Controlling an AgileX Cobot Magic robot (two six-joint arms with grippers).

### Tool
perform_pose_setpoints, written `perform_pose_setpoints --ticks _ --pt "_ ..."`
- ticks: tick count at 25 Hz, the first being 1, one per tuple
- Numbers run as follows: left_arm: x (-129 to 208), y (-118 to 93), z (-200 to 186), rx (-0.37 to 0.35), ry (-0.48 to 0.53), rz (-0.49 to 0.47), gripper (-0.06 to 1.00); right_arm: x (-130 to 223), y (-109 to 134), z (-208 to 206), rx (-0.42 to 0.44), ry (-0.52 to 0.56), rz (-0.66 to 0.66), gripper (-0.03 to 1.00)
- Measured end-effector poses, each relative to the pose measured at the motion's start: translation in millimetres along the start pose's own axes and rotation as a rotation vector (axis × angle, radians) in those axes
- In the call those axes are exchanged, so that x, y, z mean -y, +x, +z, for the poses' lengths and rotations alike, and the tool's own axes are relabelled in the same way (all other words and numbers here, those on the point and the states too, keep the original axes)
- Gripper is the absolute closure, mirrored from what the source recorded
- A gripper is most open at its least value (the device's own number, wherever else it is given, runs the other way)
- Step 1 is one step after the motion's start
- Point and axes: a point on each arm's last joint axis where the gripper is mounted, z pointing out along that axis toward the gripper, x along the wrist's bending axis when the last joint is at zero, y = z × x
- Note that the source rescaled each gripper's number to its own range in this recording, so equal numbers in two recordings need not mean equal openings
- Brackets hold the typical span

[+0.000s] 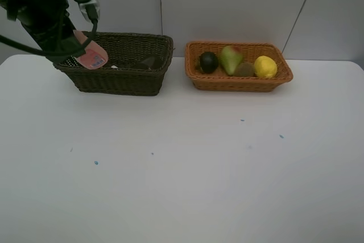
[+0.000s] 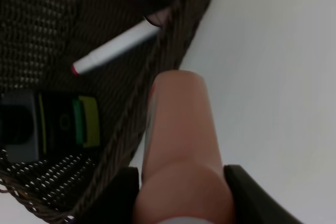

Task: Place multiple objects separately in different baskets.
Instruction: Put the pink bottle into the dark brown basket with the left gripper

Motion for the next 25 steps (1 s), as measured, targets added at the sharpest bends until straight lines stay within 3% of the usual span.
perform_pose_setpoints --ticks 5,16,25 --pt "-19 23 0 -0.042 -0.040 -0.075 0.50 0 0 0 0.000 0.000 0.000 -0.03" --pt "-50 66 80 0.000 -0.005 -0.262 0.50 0 0 0 0.000 0.000 0.000 -0.03" --pt "-57 79 131 0.012 0.010 -0.383 0.50 0 0 0 0.000 0.000 0.000 -0.03"
